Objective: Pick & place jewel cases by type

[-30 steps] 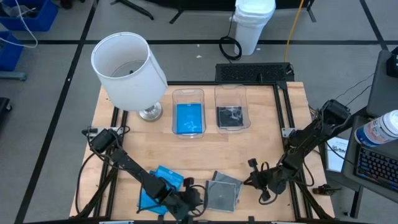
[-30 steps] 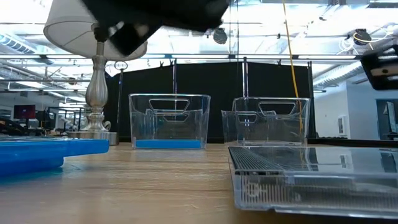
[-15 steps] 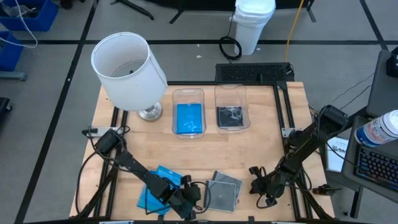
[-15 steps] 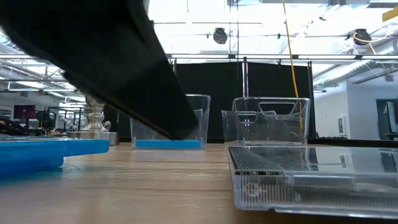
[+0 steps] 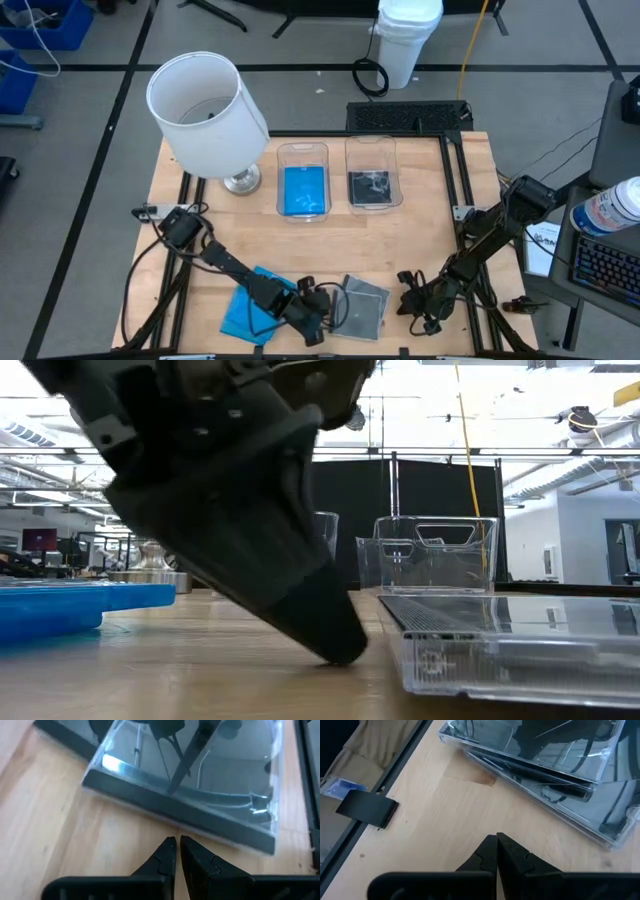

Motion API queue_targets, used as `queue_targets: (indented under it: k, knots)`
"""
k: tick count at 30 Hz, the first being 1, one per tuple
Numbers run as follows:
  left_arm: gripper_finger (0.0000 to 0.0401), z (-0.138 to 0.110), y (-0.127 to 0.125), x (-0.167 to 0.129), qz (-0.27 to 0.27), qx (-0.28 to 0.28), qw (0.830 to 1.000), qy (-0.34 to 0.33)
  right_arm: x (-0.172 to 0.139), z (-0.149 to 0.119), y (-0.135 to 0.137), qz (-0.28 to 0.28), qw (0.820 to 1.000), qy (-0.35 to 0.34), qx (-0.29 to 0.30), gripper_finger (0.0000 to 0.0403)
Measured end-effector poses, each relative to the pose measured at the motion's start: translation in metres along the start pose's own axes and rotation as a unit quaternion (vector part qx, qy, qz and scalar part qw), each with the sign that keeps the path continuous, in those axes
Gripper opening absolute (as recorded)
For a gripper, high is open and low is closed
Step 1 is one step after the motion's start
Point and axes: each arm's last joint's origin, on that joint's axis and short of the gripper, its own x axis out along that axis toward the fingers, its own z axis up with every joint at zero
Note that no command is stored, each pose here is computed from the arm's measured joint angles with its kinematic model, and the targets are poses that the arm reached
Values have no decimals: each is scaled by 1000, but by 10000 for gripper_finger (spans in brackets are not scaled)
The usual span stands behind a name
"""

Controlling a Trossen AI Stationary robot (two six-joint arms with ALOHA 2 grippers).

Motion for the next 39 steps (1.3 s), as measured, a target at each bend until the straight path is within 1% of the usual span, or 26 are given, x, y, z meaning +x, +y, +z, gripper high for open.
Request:
queue_targets:
  k: [6, 11, 19, 25, 28, 36, 39]
  knots:
    - [35, 11, 10, 4, 3, 15, 1000, -11, 2, 2, -3, -26, 1000, -16, -7, 0]
    - [35, 22, 24, 9, 10, 24, 1000, -13, 2, 4, -8, -64, 997, -34, -19, 0]
    - [35, 35, 42, 13, 23, 25, 999, -15, 4, 7, -15, -73, 997, -35, -11, 0]
    - [35, 37, 45, 14, 22, 41, 999, -18, 4, 9, -19, -81, 996, -36, -22, 0]
    - [35, 38, 46, 14, 23, 40, 999, -18, 4, 9, -22, -104, 993, -42, -23, 0]
    - [35, 39, 49, 15, 29, 37, 999, -20, 5, 11, -31, -121, 992, -45, -10, 0]
    - [35, 40, 50, 15, 33, 49, 998, -19, 5, 10, -36, -130, 990, -47, 0, 0]
